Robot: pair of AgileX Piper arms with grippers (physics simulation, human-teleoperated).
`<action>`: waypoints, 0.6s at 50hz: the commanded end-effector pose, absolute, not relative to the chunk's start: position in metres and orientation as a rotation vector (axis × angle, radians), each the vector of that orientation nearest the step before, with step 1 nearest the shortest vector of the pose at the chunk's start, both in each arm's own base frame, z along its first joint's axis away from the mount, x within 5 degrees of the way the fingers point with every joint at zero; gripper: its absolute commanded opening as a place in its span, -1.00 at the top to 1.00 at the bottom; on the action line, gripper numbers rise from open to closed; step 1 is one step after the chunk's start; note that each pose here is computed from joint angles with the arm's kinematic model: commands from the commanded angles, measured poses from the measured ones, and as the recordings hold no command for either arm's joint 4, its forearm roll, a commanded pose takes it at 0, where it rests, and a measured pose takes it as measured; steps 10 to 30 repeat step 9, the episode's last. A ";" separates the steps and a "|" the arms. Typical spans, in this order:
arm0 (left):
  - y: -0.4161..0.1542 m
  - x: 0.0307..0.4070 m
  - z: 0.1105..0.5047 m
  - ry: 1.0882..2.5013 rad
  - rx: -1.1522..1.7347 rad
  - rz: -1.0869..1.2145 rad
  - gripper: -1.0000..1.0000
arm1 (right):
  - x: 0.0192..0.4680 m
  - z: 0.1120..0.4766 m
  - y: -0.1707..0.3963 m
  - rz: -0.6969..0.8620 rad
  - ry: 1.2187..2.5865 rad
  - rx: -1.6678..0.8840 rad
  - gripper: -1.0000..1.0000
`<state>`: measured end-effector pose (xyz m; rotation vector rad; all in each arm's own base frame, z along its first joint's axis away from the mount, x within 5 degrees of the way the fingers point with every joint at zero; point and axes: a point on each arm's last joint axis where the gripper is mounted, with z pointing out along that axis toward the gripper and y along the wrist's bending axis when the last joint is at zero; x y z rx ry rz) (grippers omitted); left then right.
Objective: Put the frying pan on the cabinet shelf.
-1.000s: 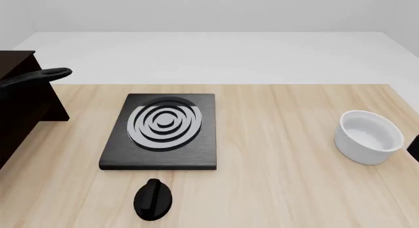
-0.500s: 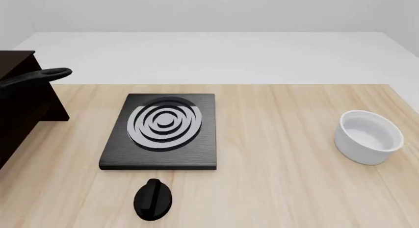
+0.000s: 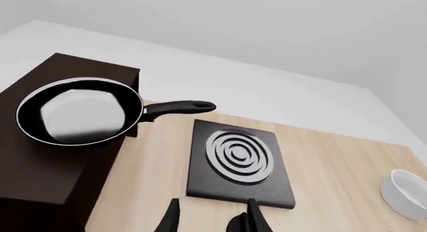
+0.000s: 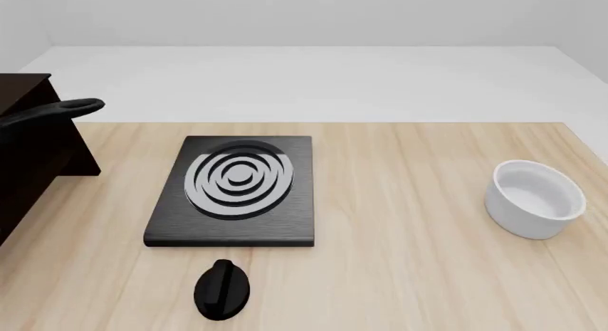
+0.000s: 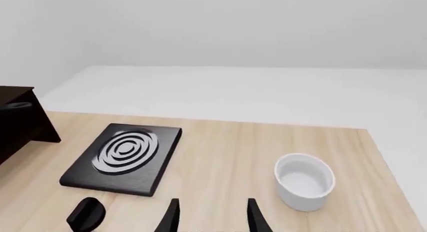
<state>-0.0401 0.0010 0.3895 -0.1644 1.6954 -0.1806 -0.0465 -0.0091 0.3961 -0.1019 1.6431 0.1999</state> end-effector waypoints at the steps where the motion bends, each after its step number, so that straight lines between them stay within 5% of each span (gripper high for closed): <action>1: 0.000 -0.057 0.402 1.685 -0.166 -0.159 -1.00 | -0.065 0.415 -0.010 0.129 1.649 -0.105 -1.00; 30: 0.001 -0.073 0.405 1.695 -0.157 -0.166 -1.00 | -0.070 0.420 -0.011 0.110 1.662 -0.128 -1.00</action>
